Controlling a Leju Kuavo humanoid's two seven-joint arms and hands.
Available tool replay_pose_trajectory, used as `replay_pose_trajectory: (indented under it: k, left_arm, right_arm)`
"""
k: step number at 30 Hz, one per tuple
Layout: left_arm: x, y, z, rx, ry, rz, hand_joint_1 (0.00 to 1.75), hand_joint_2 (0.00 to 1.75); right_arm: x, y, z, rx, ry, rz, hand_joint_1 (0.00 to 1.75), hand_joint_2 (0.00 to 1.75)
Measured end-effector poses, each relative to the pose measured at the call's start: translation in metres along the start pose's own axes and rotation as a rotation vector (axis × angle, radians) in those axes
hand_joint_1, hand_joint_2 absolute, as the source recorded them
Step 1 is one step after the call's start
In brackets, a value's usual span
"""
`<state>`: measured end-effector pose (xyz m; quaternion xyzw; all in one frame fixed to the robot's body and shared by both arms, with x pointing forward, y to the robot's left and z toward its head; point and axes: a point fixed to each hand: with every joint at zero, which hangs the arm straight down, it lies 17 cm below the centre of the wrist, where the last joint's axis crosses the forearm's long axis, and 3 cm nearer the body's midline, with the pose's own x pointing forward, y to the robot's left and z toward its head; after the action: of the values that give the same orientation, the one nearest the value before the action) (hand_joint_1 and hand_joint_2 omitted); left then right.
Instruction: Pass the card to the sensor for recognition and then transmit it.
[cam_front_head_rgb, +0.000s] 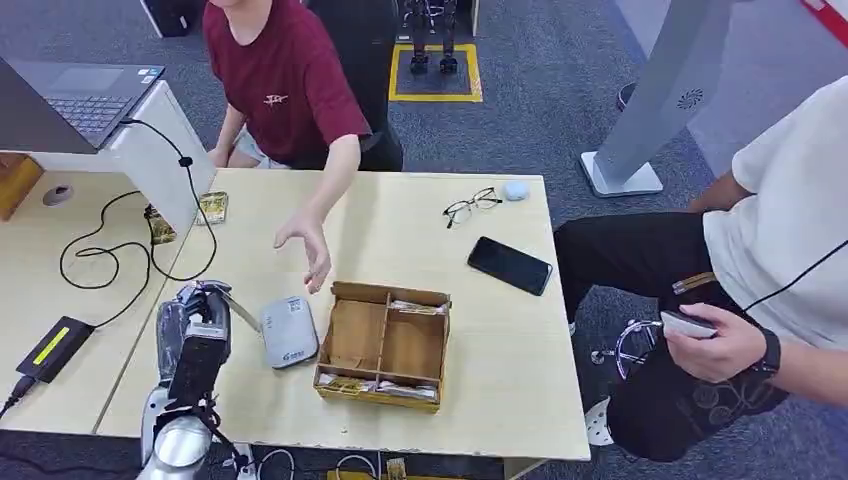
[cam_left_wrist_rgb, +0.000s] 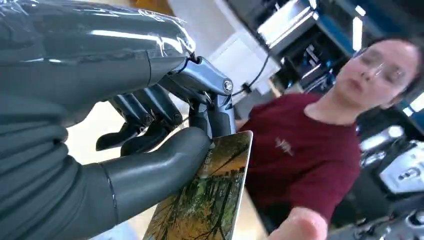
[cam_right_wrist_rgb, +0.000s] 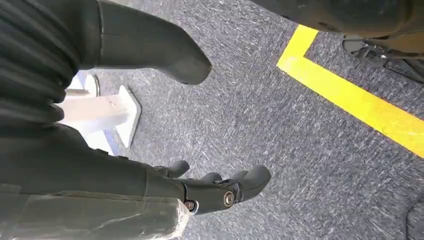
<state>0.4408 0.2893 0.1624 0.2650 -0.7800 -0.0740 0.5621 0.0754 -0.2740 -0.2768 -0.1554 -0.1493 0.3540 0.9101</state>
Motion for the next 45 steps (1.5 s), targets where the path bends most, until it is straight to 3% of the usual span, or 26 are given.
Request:
replay_pose_trajectory:
  k: [10, 26, 27, 32, 33, 34, 35, 39, 45]
  left_arm:
    - [0.021, 0.035, -0.03, 0.188, -0.137, -0.142, 1.75, 1.75]
    - [0.003, 0.045, -0.038, 0.229, -0.121, -0.2, 1.75, 1.75]
    - [0.002, 0.045, -0.038, 0.228, -0.119, -0.201, 0.0, 1.75]
    - [0.001, 0.045, -0.037, 0.226, -0.119, -0.18, 0.0, 1.75]
    - [-0.001, 0.044, -0.037, 0.224, -0.108, -0.164, 0.0, 0.0]
    - [-0.004, 0.043, -0.038, 0.216, -0.089, -0.136, 0.0, 0.0]
    - [-0.008, 0.04, -0.038, 0.208, -0.064, -0.099, 0.0, 1.75]
    - [-0.016, 0.006, -0.032, 0.054, 0.021, 0.097, 0.0, 1.75]
    - [0.035, -0.03, 0.006, -0.178, -0.174, 0.099, 0.0, 1.75]
  right_arm:
    - [0.006, 0.003, 0.0, 0.019, -0.025, 0.046, 0.0, 1.75]
    - [0.009, 0.003, 0.0, 0.018, -0.04, 0.07, 0.0, 1.75]
    - [0.009, 0.003, 0.0, 0.018, -0.04, 0.07, 0.0, 1.75]
    - [0.009, 0.003, 0.0, 0.018, -0.04, 0.068, 0.0, 1.75]
    - [0.009, 0.003, 0.0, 0.017, -0.039, 0.066, 0.0, 1.75]
    - [0.009, 0.002, 0.0, 0.015, -0.038, 0.065, 0.0, 1.75]
    - [0.009, 0.002, 0.0, 0.012, -0.037, 0.064, 0.0, 1.75]
    - [0.008, 0.0, 0.0, 0.001, -0.031, 0.049, 0.0, 1.75]
    - [0.006, 0.004, 0.001, 0.007, -0.035, 0.031, 0.0, 1.75]
